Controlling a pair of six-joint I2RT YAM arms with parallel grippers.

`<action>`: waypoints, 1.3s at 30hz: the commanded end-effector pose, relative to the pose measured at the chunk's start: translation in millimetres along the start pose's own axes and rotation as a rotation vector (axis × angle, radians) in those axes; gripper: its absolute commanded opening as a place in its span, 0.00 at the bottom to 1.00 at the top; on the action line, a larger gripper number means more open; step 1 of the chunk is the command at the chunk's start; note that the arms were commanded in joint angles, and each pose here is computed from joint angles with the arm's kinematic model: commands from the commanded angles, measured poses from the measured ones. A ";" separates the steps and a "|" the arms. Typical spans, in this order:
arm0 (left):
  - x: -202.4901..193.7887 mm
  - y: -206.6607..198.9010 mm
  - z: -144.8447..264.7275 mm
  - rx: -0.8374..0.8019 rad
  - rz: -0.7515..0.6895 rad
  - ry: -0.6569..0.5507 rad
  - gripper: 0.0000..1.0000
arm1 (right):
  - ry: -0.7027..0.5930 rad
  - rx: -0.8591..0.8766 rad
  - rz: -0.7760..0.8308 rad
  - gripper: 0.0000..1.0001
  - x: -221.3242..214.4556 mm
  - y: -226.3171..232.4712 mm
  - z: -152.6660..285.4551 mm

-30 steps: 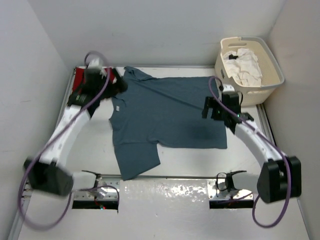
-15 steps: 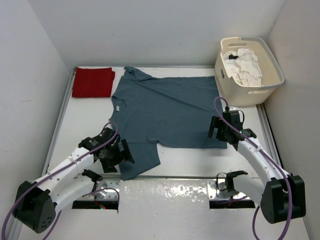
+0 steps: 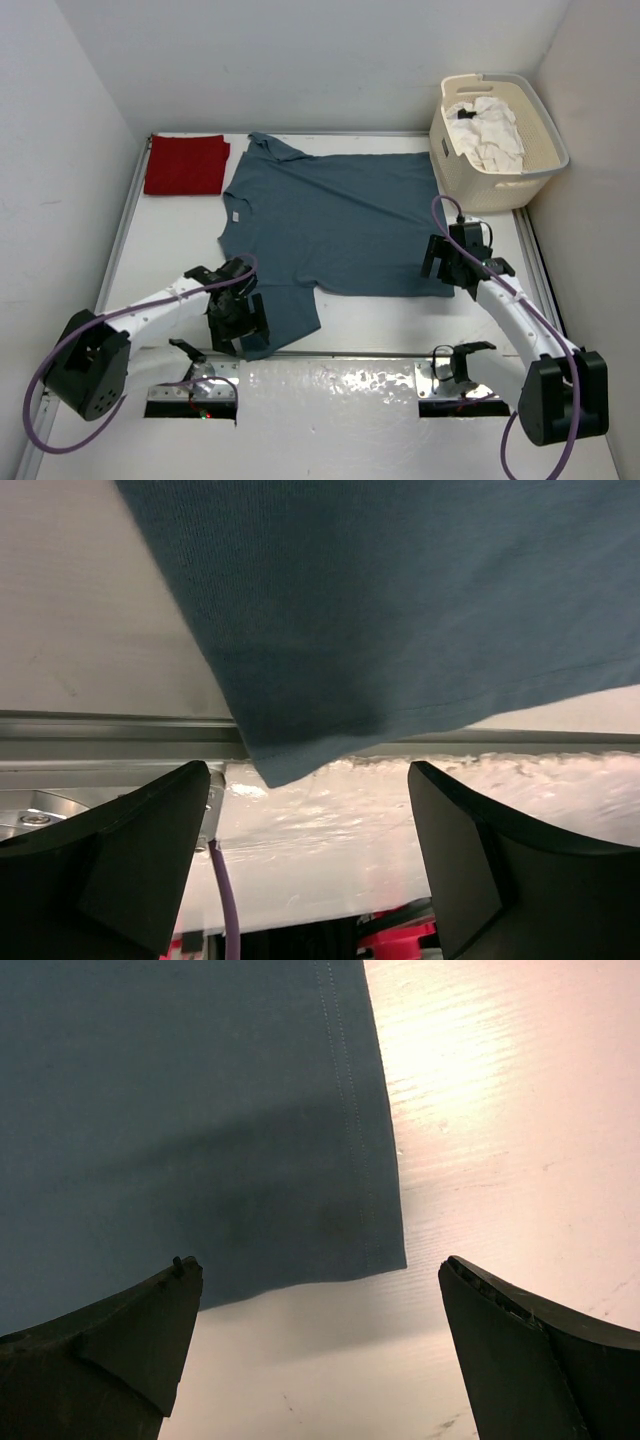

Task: Fold and stack the t-shirts
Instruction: Grap the side of the flattened tshirt closest away from the robot with both arms

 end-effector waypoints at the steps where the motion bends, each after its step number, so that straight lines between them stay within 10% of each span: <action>1: 5.0 -9.7 -1.8 -0.018 -0.036 -0.005 0.76 | -0.016 -0.038 -0.008 0.99 2.9 -6.9 -1.8; 14: 12.9 -7.0 -25.6 0.017 -0.013 -0.074 0.46 | -0.005 -0.039 -0.038 0.99 -4.1 -14.5 -7.4; 18: 18.8 -13.8 -20.5 0.008 -0.027 -0.089 0.01 | 0.031 -0.035 -0.047 0.99 -14.1 -16.1 -7.9; 32: 26.0 -32.1 -4.0 -0.071 -0.089 -0.104 0.00 | 0.055 -0.005 -0.155 0.94 -41.3 -15.9 -39.9; 39: 32.9 -47.0 9.2 -0.126 -0.130 -0.126 0.00 | 0.040 0.030 -0.195 0.55 -56.5 -15.9 -47.9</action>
Point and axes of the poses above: each gripper's point midway between its finger pads, its own z axis back along the fingers, its own y axis along the line the jaws close on, x = y × z, the point moved 6 cm from there along z, back along the fingers, and after that the axes turned 5 degrees about -z, right-handed, at the moved point
